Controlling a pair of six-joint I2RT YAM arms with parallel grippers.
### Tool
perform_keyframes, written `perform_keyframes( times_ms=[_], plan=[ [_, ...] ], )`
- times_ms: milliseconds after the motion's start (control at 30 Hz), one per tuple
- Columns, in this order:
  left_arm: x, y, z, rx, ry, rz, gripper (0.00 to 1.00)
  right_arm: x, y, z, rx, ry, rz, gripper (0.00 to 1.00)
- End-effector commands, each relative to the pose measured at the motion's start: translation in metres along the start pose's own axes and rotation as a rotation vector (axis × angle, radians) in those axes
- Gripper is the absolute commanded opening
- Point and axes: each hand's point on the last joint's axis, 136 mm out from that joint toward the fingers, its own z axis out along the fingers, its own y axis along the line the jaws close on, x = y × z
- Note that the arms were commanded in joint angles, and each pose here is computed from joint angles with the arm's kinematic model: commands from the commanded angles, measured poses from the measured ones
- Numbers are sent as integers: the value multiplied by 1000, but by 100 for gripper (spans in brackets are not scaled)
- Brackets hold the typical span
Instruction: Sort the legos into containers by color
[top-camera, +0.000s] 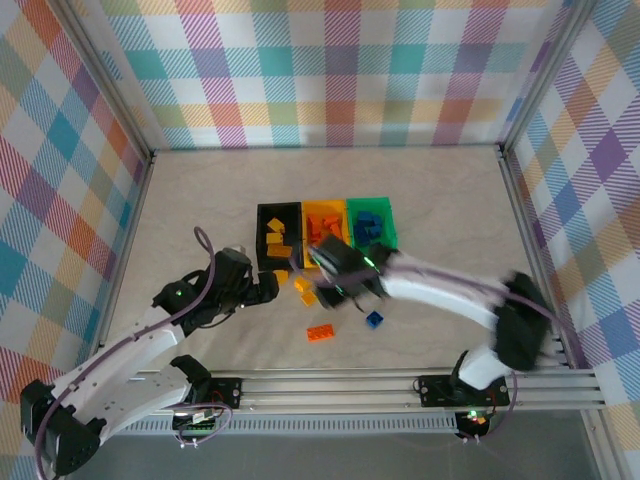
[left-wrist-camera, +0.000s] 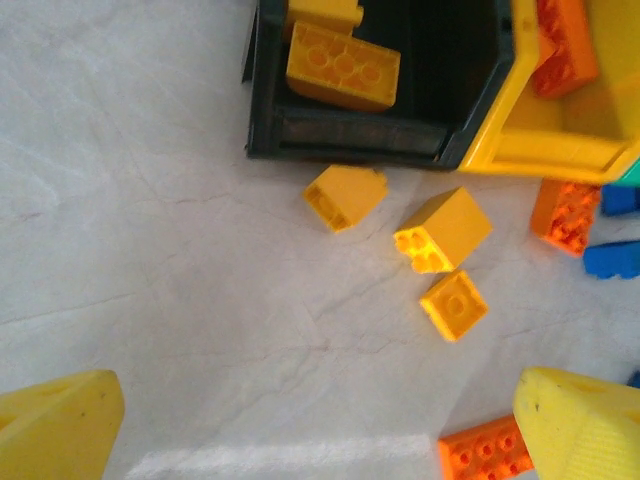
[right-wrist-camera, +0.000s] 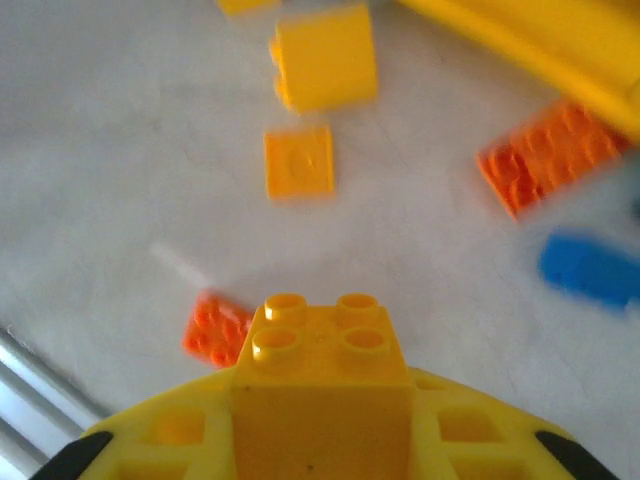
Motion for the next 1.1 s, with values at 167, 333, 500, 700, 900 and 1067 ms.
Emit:
perform_keyframes(
  times_ms=[167, 333, 500, 700, 900, 1067],
  plan=[
    [8, 12, -4, -12, 19, -41, 100, -169, 16, 3, -73, -271, -14, 22],
    [8, 12, -11, 11, 2, -53, 100, -159, 10, 3, -88, -277, 15, 24],
    [3, 10, -15, 9, -5, -37, 100, -167, 16, 15, -115, -273, 18, 29],
    [4, 7, -10, 21, -1, -38, 100, -172, 10, 45, -98, -243, 42, 51],
    [7, 5, -5, 32, 9, -41, 100, -179, 5, 38, -112, -288, 65, 68],
    [5, -3, -5, 62, 16, -32, 100, -178, 3, 11, -114, -355, 70, 71]
  ],
)
